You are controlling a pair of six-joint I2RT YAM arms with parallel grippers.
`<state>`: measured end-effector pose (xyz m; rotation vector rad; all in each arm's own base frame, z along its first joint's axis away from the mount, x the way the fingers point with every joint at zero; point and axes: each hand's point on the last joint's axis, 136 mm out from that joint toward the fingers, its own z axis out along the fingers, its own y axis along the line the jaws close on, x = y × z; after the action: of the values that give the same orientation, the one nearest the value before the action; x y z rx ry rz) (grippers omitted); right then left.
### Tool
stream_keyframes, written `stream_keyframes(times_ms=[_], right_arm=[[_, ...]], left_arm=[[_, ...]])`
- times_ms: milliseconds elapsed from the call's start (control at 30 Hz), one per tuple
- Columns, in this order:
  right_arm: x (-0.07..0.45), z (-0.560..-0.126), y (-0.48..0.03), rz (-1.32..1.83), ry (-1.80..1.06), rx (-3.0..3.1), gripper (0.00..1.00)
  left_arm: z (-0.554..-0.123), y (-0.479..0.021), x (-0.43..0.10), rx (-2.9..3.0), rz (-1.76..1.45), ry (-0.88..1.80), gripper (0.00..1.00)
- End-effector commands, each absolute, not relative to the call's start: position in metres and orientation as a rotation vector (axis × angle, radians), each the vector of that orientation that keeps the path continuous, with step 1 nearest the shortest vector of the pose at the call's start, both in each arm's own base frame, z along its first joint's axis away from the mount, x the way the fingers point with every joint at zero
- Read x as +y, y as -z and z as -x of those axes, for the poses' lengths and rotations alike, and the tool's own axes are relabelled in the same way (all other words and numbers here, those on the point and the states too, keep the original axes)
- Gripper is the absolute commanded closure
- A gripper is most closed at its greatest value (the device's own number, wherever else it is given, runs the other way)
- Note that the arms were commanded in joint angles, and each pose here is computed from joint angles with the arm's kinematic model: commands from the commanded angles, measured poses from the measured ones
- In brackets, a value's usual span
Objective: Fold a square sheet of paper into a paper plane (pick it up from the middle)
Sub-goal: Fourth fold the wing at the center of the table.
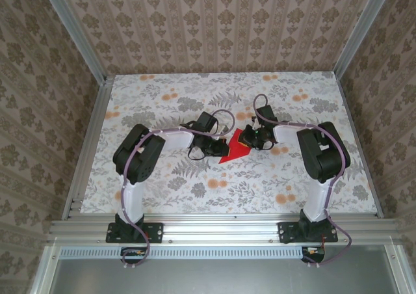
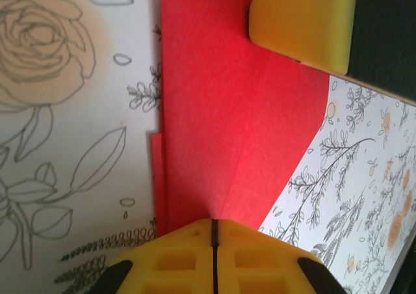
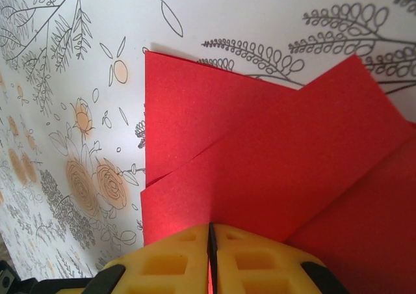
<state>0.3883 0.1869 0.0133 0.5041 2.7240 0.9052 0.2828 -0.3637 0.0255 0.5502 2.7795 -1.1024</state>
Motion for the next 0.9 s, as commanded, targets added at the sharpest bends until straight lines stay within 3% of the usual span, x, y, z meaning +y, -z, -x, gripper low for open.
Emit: stream_keyframes(times_ms=[0, 67, 200, 667, 867], right_arm=[[0.167, -0.370, 0.022, -0.609, -0.729, 2.850, 0.89], [0.165, -0.368, 0.024, -0.613, -0.722, 2.859, 0.89], [0.165, -0.367, 0.026, -0.612, -0.718, 2.865, 0.89], [0.163, -0.367, 0.033, -0.633, -0.682, 2.893, 0.89], [0.158, -0.362, 0.039, -0.644, -0.633, 2.920, 0.89]], left_arm=[[-0.280, -0.057, -0.367, 2.738, -0.567, 1.161, 0.86], [-0.286, -0.071, -0.372, 2.684, -0.552, 1.204, 0.81], [-0.284, -0.074, -0.382, 2.648, -0.547, 1.297, 0.79], [-0.262, -0.012, -0.363, 2.884, -0.517, 1.182, 0.90], [-0.260, 0.005, -0.339, 2.941, -0.487, 1.012, 0.91]])
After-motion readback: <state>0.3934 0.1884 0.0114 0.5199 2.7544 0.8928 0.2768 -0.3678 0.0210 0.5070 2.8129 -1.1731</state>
